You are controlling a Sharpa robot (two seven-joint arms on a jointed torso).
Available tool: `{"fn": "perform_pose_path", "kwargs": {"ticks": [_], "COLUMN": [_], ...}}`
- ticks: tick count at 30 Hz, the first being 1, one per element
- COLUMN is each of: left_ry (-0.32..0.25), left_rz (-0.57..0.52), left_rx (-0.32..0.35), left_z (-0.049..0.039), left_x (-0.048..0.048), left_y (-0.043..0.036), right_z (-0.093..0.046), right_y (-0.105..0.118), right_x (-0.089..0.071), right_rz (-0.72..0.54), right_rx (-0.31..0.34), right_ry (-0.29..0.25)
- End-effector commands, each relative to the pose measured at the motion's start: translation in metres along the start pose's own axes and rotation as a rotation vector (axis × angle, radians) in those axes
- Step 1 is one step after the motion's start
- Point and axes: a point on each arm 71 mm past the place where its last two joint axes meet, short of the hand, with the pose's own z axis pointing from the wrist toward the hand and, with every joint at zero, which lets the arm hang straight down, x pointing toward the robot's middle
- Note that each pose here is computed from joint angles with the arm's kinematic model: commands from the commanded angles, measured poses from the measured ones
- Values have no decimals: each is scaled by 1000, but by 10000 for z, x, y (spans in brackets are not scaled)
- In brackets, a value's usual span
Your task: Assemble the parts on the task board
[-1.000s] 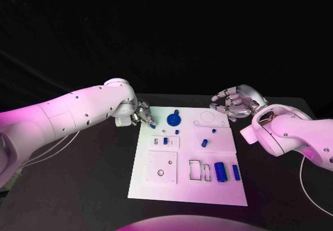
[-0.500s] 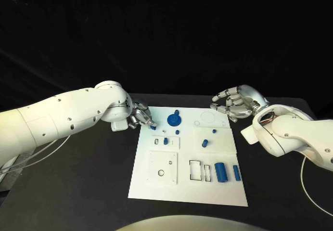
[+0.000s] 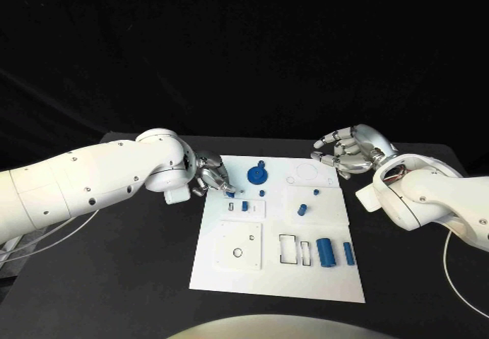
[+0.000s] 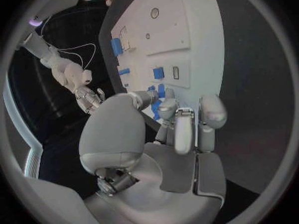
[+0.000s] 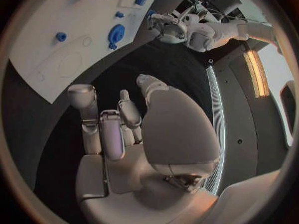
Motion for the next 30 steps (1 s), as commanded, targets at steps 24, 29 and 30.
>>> {"fn": "perform_pose_path", "kwargs": {"ticks": [24,29,30], "left_ry": [-2,5,3], "left_rz": [140,152,153], "left_rx": [-55,-65,-66], "left_z": [114,110,110], "left_x": [274,286,286], "left_y": [-9,-3,-3], "right_z": [-9,-9,-9], "right_y": [-1,-2,-2], "right_x": [9,9,9], "right_rz": [-3,-3,-3], "right_rx": [-18,-18,-18], "right_ry": [-1,-1,-1]}}
